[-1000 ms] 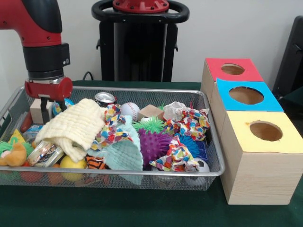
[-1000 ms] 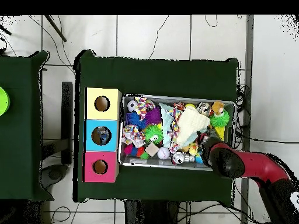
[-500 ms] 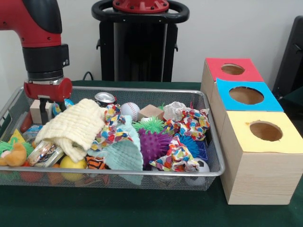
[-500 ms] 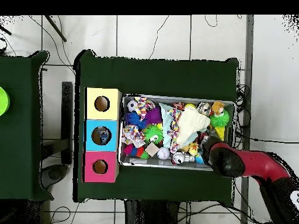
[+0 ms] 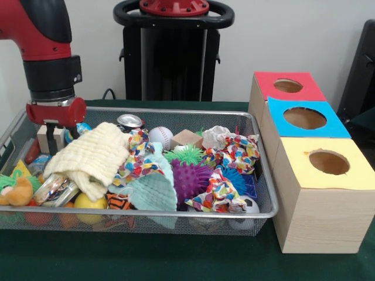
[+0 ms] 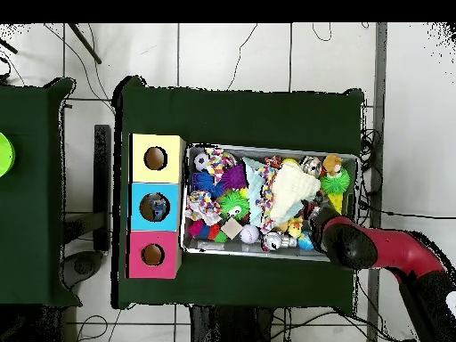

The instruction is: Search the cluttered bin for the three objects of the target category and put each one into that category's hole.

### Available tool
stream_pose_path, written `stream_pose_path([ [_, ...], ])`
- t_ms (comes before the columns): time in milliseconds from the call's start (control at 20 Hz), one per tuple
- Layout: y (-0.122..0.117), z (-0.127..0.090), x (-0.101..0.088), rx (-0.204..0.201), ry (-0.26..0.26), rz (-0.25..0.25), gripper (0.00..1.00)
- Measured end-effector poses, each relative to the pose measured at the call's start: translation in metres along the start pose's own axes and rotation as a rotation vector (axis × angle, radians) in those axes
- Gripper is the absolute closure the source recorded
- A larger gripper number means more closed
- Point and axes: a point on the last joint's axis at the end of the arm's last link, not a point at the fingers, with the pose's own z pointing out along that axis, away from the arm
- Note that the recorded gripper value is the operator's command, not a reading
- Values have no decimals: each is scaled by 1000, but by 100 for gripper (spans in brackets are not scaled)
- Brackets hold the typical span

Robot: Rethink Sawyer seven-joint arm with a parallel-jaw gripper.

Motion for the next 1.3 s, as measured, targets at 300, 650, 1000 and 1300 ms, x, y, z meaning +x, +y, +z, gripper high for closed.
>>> stream_pose_path([
  [300, -6, 0, 0, -9, 11, -16, 0],
  [650, -3, -1, -2, -17, 7, -51, 0],
  [1000, -8, -3, -7, -27, 5, -83, 0],
  [1300, -18, -4, -6, -28, 23, -101, 0],
])
